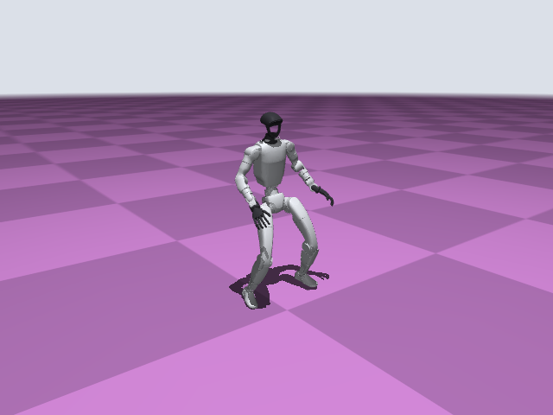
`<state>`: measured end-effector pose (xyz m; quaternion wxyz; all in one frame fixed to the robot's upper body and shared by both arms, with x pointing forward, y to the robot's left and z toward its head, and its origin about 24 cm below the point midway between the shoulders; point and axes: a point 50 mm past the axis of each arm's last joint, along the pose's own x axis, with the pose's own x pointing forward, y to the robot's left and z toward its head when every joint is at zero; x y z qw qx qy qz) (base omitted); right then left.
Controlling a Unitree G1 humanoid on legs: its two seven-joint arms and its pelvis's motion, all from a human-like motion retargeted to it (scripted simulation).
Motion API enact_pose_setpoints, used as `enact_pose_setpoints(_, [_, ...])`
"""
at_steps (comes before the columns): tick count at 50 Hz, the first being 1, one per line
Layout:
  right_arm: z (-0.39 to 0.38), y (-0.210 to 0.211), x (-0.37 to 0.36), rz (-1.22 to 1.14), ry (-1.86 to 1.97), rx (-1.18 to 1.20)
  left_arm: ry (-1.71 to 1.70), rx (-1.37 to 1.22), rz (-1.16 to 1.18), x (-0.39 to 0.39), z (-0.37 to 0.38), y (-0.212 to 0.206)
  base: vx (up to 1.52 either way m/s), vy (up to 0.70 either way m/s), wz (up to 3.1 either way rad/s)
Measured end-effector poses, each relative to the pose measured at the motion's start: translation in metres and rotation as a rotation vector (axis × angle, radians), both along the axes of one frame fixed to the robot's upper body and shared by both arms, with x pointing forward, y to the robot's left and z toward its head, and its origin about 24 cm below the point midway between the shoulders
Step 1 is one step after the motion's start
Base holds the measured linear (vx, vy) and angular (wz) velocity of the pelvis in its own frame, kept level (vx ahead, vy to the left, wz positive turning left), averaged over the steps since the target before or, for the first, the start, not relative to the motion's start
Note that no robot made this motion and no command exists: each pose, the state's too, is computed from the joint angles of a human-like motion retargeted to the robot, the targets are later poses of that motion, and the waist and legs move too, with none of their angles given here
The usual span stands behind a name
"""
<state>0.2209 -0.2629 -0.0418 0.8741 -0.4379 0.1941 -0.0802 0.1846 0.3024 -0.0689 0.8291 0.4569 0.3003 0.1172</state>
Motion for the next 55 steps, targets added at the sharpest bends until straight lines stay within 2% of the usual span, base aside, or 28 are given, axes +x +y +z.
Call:
enact_pose_setpoints(3, [0.014, 0.005, 0.012, 0.205, -0.010, -0.185, 0.021, 0.013, -0.135, 0.002, -0.002, -0.015, 0.39, 0.06, -0.20])
enact_pose_setpoints(5, [0.016, 0.003, 0.015, 0.207, 0.002, -0.151, 0.002, -0.087, -0.094, 0.001, -0.004, -0.021, 0.32, 0.06, -0.01])
enact_pose_setpoints(10, [0.011, -0.006, 0.016, -0.070, -0.037, 0.253, -0.133, -0.336, 0.074, 0.018, 0.002, -0.031, 0.25, 0.04, 0.06])
enact_pose_setpoints(13, [0.003, -0.010, 0.015, -0.171, -0.028, 0.361, -0.164, -0.386, 0.047, 0.034, 0.009, -0.038, 0.17, 0.04, -0.05])
enact_pose_setpoints(18, [-0.016, -0.019, 0.004, -0.136, 0.129, 0.221, -0.085, -0.344, -0.080, 0.043, 0.010, -0.038, 0.12, 0.04, -0.03])
enact_pose_setpoints(21, [-0.030, -0.020, -0.013, -0.097, 0.244, 0.195, -0.035, -0.342, -0.080, 0.033, 0.002, -0.037, 0.10, 0.02, 0.01])
enact_pose_setpoints(29, [-0.073, -0.017, -0.074, -0.210, 0.464, 0.235, 0.156, -0.327, 0.214, -0.031, -0.047, -0.023, 0.07, 0.00, -0.11])
enact_pose_setpoints(37, [-0.105, -0.012, -0.133, -0.347, 0.708, 0.302, 0.505, -0.399, 0.429, -0.118, -0.090, -0.042, 0.00, 0.00, -0.02])
enact_pose_setpoints(45, [-0.110, -0.007, -0.152, -0.378, 0.738, 0.335, 0.493, -0.447, 0.422, -0.136, -0.094, -0.053, 0.00, 0.00, 0.00])
enact_pose_setpoints(55, [-0.103, -0.016, -0.140, -0.392, 0.658, 0.312, 0.358, -0.476, 0.415, -0.117, -0.086, -0.050, 0.00, 0.00, 0.00])
